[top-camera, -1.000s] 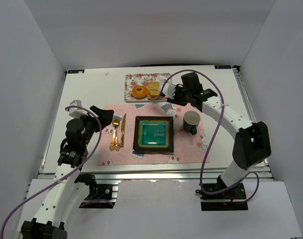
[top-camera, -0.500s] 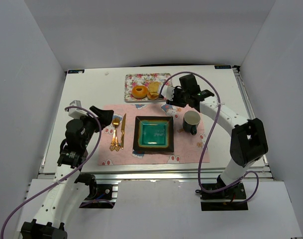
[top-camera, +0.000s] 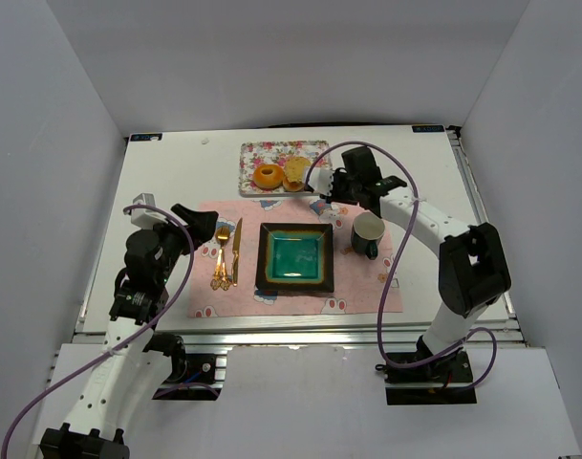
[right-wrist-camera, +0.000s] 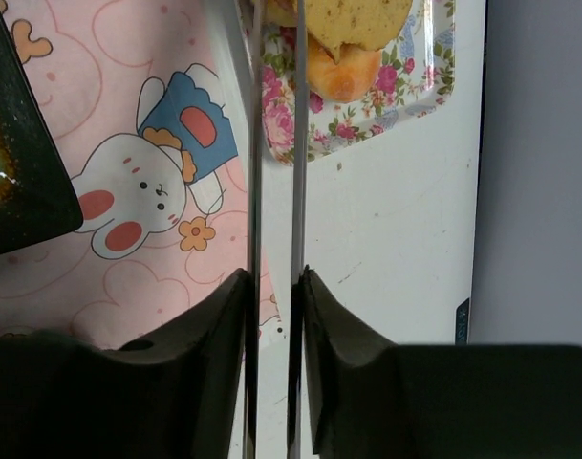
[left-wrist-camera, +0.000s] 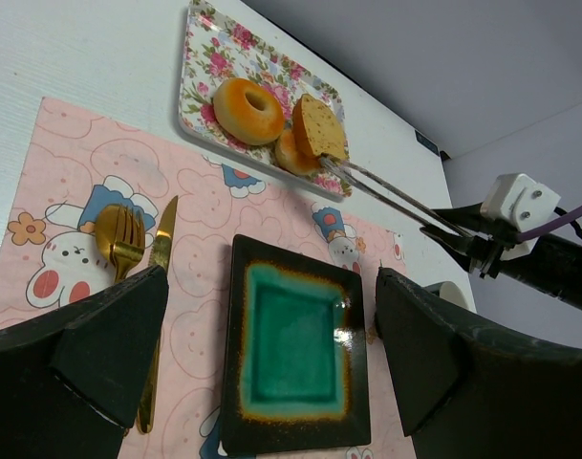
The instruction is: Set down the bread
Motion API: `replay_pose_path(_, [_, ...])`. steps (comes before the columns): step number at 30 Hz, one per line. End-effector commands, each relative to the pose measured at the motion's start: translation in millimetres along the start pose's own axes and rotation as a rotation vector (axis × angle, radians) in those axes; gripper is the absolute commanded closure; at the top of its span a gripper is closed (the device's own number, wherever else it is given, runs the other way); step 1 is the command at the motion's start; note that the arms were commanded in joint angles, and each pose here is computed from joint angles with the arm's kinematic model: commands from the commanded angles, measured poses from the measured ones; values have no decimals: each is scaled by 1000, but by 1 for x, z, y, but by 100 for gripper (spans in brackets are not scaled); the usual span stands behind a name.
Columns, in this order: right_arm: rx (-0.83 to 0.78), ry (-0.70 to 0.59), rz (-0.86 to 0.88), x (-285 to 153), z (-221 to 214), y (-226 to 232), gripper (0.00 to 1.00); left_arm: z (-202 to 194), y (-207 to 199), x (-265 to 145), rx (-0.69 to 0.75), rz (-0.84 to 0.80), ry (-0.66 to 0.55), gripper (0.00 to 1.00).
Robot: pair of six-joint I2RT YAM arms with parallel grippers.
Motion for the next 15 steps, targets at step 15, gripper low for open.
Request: replay_pose_path(15, [-9,-220,-85,-60,32,-11,96,7,-2,-5,-2,2,-34,2])
Point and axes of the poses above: each gripper's point midway between its finger pads, its own x axis out along the fingers, its own y axis along the line the jaws close on, z = x × y, the point moved 10 cm from there along -x, back along the fingers, and after that the axes turned 14 degrees about x, right-handed, at the moved point
